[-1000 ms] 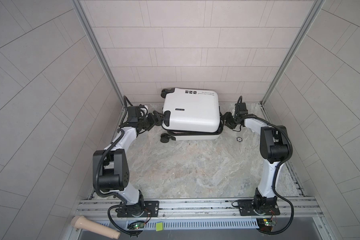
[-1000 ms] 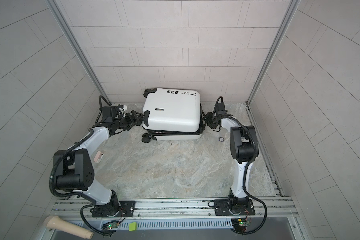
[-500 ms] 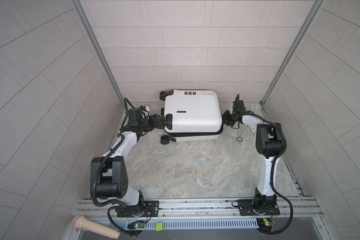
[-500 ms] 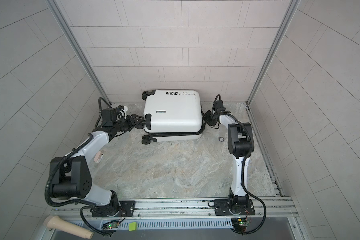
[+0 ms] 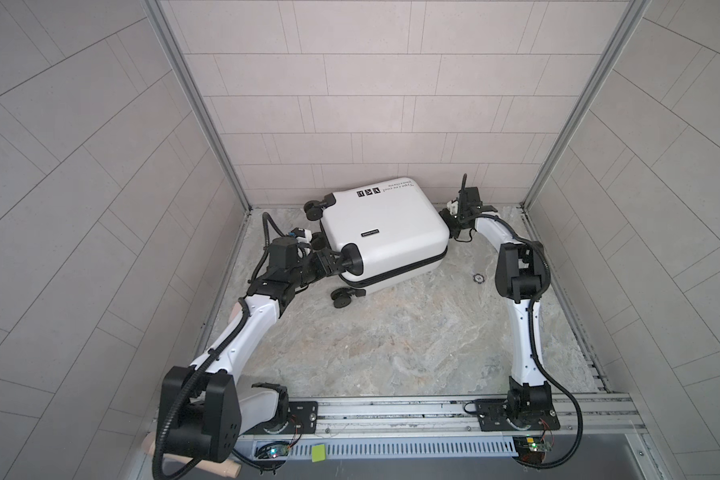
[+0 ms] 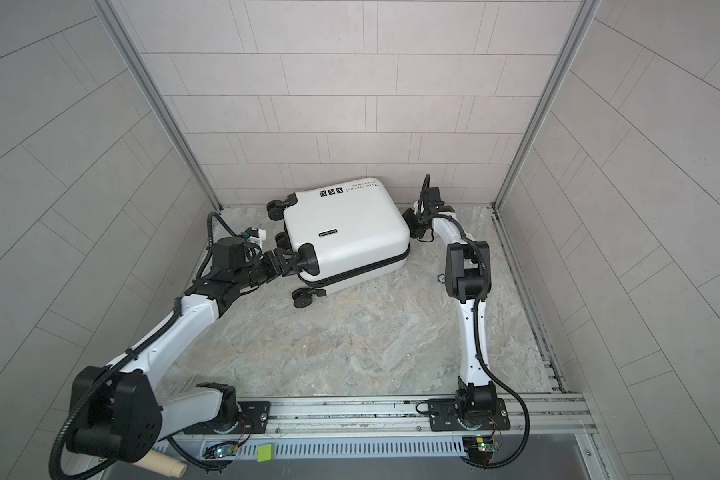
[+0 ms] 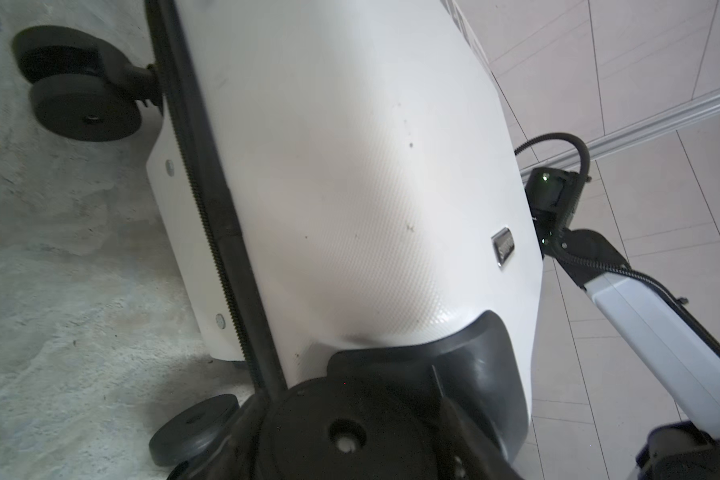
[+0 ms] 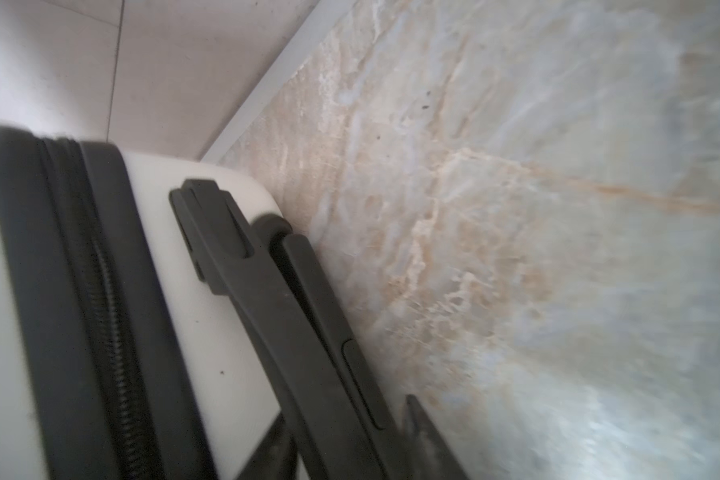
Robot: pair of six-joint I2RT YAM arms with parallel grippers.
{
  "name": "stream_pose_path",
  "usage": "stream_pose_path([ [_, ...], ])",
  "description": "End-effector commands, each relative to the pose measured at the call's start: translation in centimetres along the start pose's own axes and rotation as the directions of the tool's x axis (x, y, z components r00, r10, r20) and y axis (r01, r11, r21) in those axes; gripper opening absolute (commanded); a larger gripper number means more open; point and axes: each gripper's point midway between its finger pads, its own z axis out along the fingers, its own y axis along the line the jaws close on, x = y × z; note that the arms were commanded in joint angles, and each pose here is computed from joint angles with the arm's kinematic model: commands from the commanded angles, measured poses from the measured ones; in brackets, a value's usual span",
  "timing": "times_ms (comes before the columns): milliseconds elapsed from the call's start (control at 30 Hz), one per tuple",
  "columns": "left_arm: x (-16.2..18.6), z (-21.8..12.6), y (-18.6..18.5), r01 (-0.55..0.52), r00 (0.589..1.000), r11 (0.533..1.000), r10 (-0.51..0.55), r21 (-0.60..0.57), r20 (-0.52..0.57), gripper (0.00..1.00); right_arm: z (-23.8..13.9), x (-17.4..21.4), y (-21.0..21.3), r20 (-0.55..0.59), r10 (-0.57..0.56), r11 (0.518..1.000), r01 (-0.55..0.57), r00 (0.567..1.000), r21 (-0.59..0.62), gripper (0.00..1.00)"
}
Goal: Pack the luggage
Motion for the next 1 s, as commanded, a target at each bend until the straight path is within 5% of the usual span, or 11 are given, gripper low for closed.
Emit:
stream_pose_path([
  [0,4.5,-0.2,0.6,0.049,0.994,0.999,-0.05,-0.01,-0.101,0.29,-1.0,-0.5,1.4,-0.006,0.007,1.0,-0.007,1.0,-0.013,0.64],
  [133,5.4,-0.9,0.5,0.062,0.994,0.998,-0.063,-0.008,-0.085,0.29,-2.9,-1.7,0.8,0.041,0.019,1.0,-0.02,0.999,0.02,0.77],
  [433,5.4,-1.1,0.5,0.05,0.995,0.999,-0.051,-0.018,-0.08,0.34,-12.5,-3.3,-2.7,0.242,0.086,0.982,-0.124,0.966,0.145,0.79],
  [633,4.8,-3.1,0.3,-0.045,0.996,0.995,0.038,-0.088,-0.08,0.7,-16.1,0.1,-4.2,0.279,0.075,0.977,-0.127,0.957,0.174,0.78],
  [967,-1.3,-8.3,-3.6,-0.193,0.978,0.967,0.204,-0.168,0.05,0.87,-17.9,9.8,-5.1,0.234,0.013,0.98,-0.059,0.972,0.188,0.78],
])
